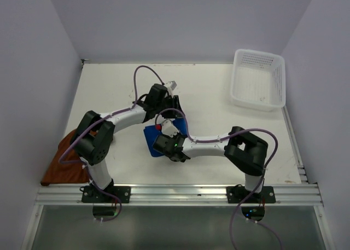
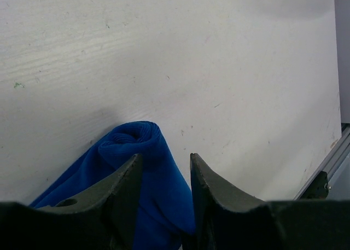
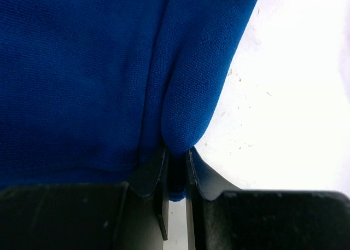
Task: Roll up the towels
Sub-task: Roll the towel
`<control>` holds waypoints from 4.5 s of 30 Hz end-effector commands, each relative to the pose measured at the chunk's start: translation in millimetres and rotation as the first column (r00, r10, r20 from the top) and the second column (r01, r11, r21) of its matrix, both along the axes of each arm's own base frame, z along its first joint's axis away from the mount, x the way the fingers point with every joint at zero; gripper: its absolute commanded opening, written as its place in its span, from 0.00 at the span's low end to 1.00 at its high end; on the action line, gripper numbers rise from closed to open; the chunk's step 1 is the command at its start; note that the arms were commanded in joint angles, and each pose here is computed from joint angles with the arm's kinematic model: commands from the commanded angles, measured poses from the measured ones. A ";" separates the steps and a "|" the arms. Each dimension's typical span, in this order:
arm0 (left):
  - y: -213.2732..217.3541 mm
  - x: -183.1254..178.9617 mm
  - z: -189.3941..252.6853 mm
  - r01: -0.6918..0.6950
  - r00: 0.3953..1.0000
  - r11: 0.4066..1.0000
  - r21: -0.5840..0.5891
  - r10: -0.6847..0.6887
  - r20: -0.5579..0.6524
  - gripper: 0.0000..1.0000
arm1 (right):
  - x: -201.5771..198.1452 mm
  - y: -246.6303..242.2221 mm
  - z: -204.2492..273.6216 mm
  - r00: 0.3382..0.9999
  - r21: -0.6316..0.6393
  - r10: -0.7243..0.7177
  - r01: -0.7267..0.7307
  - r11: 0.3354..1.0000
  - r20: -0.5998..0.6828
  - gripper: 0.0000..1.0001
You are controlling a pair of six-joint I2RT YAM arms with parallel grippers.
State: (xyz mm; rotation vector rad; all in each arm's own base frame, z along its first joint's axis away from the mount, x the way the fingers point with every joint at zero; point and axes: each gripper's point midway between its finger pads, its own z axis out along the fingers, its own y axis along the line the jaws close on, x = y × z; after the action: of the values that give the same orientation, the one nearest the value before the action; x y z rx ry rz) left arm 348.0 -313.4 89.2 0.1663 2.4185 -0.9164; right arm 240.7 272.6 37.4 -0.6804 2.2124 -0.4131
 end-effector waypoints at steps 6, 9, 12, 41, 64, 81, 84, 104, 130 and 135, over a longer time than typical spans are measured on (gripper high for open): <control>0.9 5.4 33.5 0.033 0.996 0.999 -0.017 -0.031 0.081 0.44 | -4.7 7.7 -1.1 0.996 -0.278 0.075 -0.060 0.959 0.044 0.00; 1.4 4.5 38.9 0.037 0.995 0.999 -0.020 -0.035 0.092 0.43 | -10.7 14.9 -8.8 0.994 -0.315 0.110 -0.097 0.944 0.024 0.00; 2.8 2.3 43.1 0.040 0.995 0.999 -0.026 -0.037 0.098 0.43 | -14.1 16.9 -16.9 0.993 -0.339 0.121 -0.114 0.934 0.001 0.00; 8.0 -35.2 -18.1 0.120 0.993 0.992 -0.042 -0.119 0.021 0.37 | -17.6 32.1 -37.6 0.985 -0.367 0.157 -0.174 0.914 -0.074 0.00; 63.5 -39.8 -111.3 -0.046 0.994 0.971 0.234 0.068 -0.091 0.23 | -17.1 44.1 -8.3 0.992 -0.147 0.122 -0.126 0.981 -0.038 0.28; 62.9 -41.8 -120.9 -0.064 0.991 0.977 0.205 0.087 -0.106 0.18 | -16.6 35.2 37.5 0.995 0.100 0.048 -0.056 0.993 0.082 0.50; 62.5 -41.3 -120.5 -0.064 0.991 0.977 0.204 0.087 -0.105 0.18 | -21.0 35.6 39.5 0.997 0.120 0.055 -0.062 0.991 0.056 0.52; 65.6 -43.3 -120.0 -0.063 0.991 0.975 0.215 0.086 -0.101 0.17 | -28.2 33.2 83.1 0.997 0.492 0.048 -0.015 0.871 -0.054 0.52; 67.2 -46.7 -111.2 -0.056 0.994 0.977 0.205 0.075 -0.083 0.16 | 19.6 8.2 15.9 0.908 0.762 0.041 0.325 0.560 -0.417 0.51; 67.3 -47.0 -108.5 -0.059 0.994 0.978 0.202 0.077 -0.081 0.16 | 17.2 8.1 -0.7 0.897 0.746 0.049 0.335 0.576 -0.440 0.49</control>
State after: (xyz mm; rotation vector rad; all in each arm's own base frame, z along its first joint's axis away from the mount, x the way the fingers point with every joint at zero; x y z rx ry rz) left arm 322.2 -290.6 31.0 0.1598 2.4010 -0.9095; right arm 253.8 275.0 39.5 -0.0325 2.5282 0.7228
